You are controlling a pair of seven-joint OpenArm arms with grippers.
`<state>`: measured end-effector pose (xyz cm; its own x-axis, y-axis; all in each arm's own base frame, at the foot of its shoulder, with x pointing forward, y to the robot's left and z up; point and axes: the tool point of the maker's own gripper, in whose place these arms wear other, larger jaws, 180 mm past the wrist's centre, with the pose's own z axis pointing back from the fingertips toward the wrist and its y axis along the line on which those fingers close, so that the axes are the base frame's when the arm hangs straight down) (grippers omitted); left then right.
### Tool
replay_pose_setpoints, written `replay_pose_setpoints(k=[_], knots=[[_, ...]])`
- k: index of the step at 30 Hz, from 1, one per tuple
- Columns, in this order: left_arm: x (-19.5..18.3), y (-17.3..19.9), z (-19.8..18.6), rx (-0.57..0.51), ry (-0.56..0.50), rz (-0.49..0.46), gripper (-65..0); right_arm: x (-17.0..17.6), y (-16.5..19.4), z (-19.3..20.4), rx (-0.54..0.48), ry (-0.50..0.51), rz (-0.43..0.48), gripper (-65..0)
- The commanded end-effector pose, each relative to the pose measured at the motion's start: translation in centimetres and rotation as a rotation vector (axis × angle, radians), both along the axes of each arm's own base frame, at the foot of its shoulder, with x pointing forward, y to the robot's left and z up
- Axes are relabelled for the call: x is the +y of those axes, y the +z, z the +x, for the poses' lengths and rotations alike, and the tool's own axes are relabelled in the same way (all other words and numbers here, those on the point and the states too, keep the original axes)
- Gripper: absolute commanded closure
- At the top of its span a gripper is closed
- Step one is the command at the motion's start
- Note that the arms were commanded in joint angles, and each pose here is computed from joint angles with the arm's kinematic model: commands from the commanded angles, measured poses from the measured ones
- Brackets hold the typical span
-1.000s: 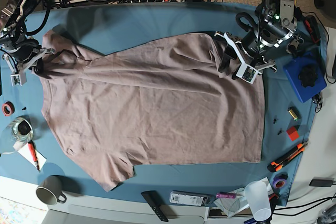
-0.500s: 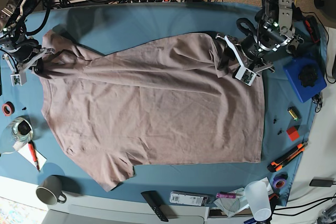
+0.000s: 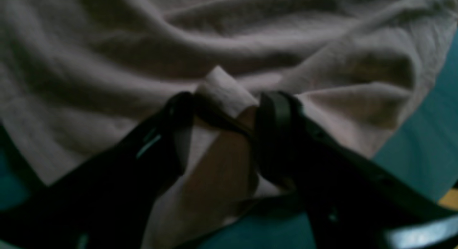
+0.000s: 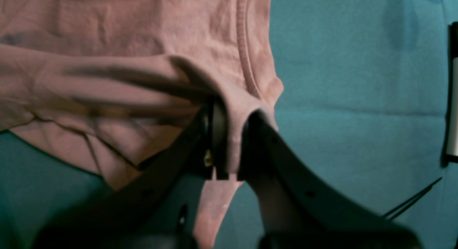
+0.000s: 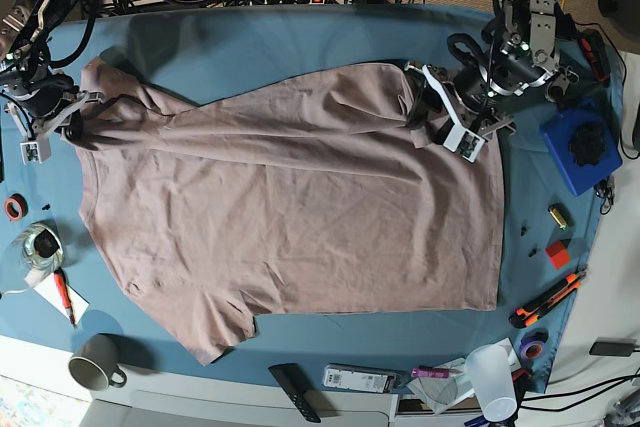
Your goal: Fold the T-shirt properly
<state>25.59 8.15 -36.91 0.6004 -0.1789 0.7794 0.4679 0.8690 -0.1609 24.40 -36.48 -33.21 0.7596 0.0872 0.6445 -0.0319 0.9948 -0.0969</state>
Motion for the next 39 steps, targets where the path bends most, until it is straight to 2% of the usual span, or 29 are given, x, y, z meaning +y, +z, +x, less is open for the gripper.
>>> replay_pose_setpoints(k=[1, 3, 8, 14, 19, 24, 32, 39], knots=[[-0.2, 1.1, 0.5, -0.04, -0.001, -0.021, -26.1, -0.7, 1.5, 0.7, -0.04, 0.005, -0.031, 0.0], [-0.2, 1.0, 0.3, -0.035, -0.002, -0.021, -24.0, -0.7, 1.6, 0.8, -0.041, 0.006, -0.031, 0.0], [-0.3, 0.9, 0.3, -0.035, -0.003, -0.023, -24.0, -0.7, 1.6, 0.8, -0.041, 0.006, -0.031, 0.0], [-1.1, 1.0, -0.1, -0.034, -0.05, -0.028, -23.5, -0.7, 1.6, 0.8, -0.042, 0.006, -0.031, 0.0], [-2.5, 0.9, -0.2, -0.019, -0.038, -0.066, -11.8, -0.7, 1.6, 0.8, -0.044, 0.006, -0.031, 0.0], [-2.1, 0.4, -0.2, -0.019, -0.031, -0.015, 0.0, -0.7, 1.6, 0.8, -0.044, 0.006, -0.032, 0.0], [0.0, -0.6, 0.1, 0.026, 0.07, 0.072, 0.0, -0.7, 1.7, 0.9, -0.053, 0.007, -0.032, 0.0], [0.5, 2.7, 0.8, -0.032, 0.114, 0.088, 0.0, -0.7, 1.7, 0.9, -0.055, 0.007, -0.031, 0.0]])
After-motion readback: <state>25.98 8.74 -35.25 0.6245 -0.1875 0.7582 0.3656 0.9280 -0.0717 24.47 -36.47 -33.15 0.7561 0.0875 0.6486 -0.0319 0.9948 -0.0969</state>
